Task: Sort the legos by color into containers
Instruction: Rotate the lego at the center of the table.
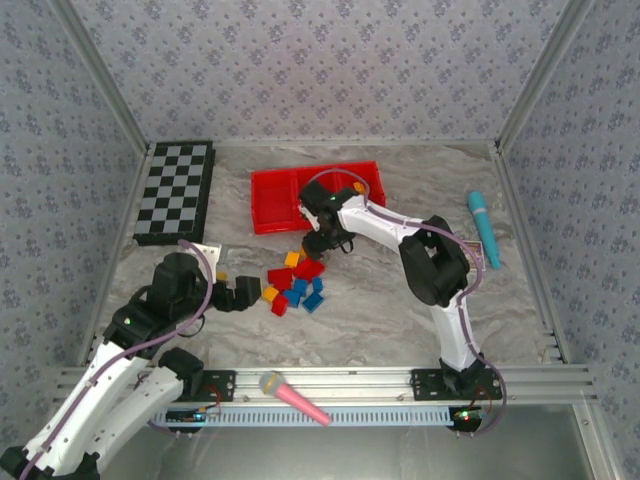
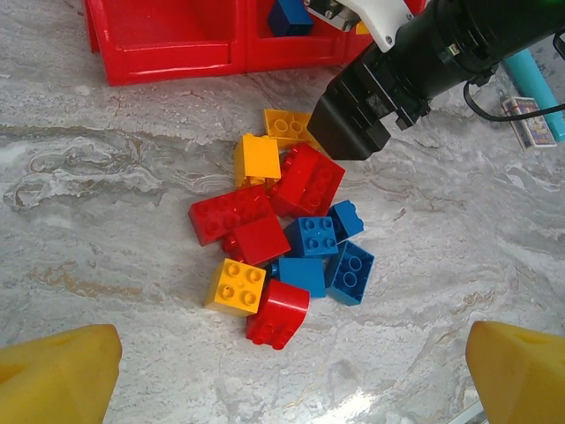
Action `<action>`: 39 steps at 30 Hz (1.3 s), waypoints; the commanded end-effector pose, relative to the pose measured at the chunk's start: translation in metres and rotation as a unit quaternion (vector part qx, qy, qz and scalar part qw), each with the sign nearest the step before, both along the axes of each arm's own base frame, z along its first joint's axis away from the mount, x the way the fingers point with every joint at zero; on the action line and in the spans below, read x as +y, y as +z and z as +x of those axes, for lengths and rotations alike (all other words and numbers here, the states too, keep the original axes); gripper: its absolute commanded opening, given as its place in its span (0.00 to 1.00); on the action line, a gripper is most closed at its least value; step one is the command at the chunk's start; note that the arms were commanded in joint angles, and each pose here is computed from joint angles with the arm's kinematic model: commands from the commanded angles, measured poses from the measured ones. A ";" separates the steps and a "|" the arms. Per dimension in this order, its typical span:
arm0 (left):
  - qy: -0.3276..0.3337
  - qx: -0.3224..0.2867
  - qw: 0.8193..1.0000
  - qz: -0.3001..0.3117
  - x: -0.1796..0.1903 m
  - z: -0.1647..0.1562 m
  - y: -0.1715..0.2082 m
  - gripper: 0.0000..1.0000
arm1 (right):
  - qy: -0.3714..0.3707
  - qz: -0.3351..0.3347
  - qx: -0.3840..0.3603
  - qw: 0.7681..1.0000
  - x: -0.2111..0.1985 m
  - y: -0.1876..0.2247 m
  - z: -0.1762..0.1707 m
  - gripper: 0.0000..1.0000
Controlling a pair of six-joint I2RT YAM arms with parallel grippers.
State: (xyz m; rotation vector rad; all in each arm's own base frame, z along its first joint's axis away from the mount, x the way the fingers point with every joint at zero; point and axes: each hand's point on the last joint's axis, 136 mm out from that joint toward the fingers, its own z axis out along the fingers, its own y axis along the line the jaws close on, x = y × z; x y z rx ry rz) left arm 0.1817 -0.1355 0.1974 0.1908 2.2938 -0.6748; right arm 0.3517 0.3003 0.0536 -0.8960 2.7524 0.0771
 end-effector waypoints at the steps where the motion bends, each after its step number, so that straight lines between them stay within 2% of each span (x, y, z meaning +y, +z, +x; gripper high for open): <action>1: 0.006 -0.009 1.000 -0.006 0.002 -0.001 0.010 1.00 | -0.004 -0.022 0.018 1.000 -0.002 -0.015 -0.007 0.79; 15: 0.009 -0.009 1.000 -0.006 0.002 -0.001 0.010 1.00 | 0.023 -0.013 0.024 0.999 0.017 -0.023 0.007 0.78; 22: 0.013 -0.008 1.000 -0.003 0.004 0.000 0.010 1.00 | -0.026 -0.021 0.018 0.999 -0.012 -0.027 0.026 0.73; 28: 0.022 -0.009 1.000 0.003 0.008 0.001 0.010 1.00 | -0.080 -0.011 0.002 0.997 -0.040 -0.012 0.035 0.68; 39: 0.022 -0.009 1.000 0.001 0.008 0.001 0.010 1.00 | -0.062 0.016 -0.002 0.998 -0.031 0.007 0.031 0.72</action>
